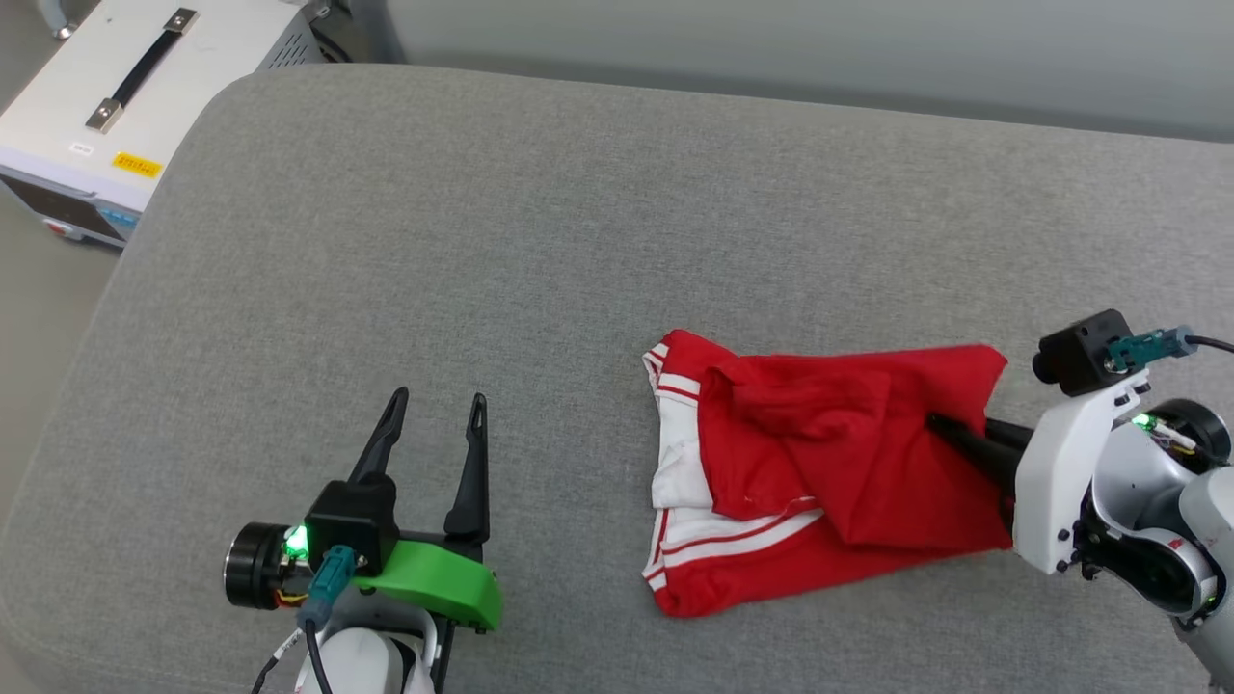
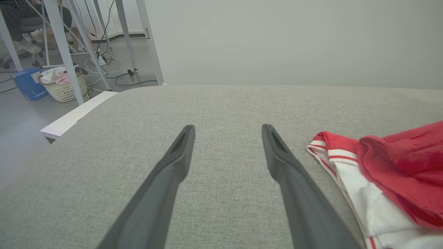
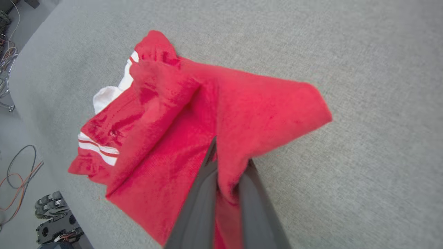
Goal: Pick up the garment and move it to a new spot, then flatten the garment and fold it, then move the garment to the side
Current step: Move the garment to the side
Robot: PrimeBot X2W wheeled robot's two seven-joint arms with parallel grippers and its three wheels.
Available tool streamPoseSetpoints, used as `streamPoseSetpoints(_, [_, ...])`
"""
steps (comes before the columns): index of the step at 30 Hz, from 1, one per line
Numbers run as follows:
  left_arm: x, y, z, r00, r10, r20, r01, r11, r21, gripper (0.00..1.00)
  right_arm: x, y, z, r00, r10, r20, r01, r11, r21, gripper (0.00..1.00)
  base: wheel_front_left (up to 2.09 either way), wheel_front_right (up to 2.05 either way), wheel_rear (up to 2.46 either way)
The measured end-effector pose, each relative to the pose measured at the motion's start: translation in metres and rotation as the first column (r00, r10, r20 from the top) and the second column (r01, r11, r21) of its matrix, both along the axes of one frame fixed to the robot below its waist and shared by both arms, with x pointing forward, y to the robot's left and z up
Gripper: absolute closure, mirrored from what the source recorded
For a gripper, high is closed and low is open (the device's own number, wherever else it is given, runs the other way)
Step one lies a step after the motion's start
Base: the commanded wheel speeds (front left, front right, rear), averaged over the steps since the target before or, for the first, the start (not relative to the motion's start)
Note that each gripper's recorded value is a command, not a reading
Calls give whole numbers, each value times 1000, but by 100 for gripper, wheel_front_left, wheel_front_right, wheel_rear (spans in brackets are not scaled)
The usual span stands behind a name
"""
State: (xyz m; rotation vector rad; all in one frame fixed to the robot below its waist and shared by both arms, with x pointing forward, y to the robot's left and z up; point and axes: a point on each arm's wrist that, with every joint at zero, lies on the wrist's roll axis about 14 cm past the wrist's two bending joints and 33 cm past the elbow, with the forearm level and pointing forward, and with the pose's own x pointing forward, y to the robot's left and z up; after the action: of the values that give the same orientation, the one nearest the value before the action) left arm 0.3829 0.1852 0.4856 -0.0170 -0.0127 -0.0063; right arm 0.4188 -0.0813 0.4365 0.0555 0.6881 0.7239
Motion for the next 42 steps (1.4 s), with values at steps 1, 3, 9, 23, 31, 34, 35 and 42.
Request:
streamPoseSetpoints(1, [0,-1,0,1000,-3,2,3,1000,-2,0,1,-1,7,999,8,31,-7,1000,-5,100,0,0,0])
streamPoseSetpoints(3, [-1,-5,0,1000,-12,2,12,1000,-5,0,1,-4,20,996,24,82,-22,999,-24,100,0,0,0])
streamPoseSetpoints(9, [6,-21,2,998,-57,13,57,998,-17,0,0,-38,44,984,23,179,-1,993,-122,100,0,0,0])
streamPoseSetpoints(23, [44,-79,0,972,-230,37,231,973,-22,0,-3,-162,57,952,-213,219,270,924,-272,100,0,0,0])
streamPoseSetpoints(31, [79,-93,-10,959,-279,51,280,960,-4,0,15,-262,50,907,-351,232,420,781,-462,100,0,0,0])
streamPoseSetpoints(34, [92,-96,-19,956,-290,47,291,957,-6,0,19,-299,42,884,-412,221,464,714,-524,100,0,0,0])
streamPoseSetpoints(35, [95,-97,-22,955,-292,45,293,956,-7,0,21,-307,41,876,-428,221,476,699,-534,100,0,0,0])
streamPoseSetpoints(42, [114,-100,-51,953,-303,12,303,953,-23,0,31,-368,31,807,-538,245,561,567,-603,100,0,0,0])
